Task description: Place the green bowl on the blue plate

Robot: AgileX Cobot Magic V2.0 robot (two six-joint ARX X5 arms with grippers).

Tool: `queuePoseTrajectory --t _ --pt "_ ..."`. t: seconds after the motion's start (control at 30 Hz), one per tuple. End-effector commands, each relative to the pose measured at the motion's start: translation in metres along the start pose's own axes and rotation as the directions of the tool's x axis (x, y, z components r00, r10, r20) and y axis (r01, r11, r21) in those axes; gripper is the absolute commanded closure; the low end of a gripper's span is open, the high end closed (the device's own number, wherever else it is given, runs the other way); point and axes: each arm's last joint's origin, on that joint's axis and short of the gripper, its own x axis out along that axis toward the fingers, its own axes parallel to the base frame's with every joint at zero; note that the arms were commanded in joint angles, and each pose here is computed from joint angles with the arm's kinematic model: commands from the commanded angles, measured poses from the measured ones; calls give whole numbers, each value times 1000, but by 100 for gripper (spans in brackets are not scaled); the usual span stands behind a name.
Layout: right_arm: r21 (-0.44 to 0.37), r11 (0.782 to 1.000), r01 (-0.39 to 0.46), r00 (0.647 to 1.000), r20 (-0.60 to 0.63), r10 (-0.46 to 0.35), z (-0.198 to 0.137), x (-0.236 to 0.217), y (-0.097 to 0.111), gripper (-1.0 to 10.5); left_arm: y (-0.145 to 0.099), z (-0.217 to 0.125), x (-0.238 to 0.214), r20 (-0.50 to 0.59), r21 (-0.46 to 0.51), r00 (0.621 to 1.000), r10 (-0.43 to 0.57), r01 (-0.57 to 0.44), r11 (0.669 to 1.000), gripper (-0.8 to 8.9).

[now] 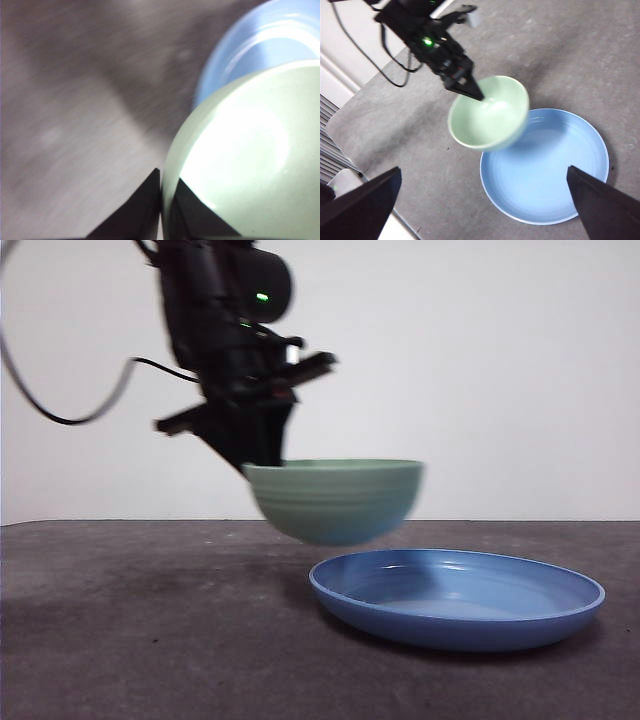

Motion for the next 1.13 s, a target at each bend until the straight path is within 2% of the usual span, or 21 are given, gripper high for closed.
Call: queuePoseTrajectory --t 0.03,0.4,1.13 --pt "-17 1000 -7 1000 17 8 5 -3 3 318 -14 14 15 -6 14 1000 -11 11 1000 798" --pt "-17 1000 -6 1000 18 7 5 -3 3 318 -47 34 51 -24 84 999 -31 33 996 798" --pt "-16 1000 -4 1000 17 5 5 -3 3 318 -58 30 67 -60 137 998 -29 37 990 784"
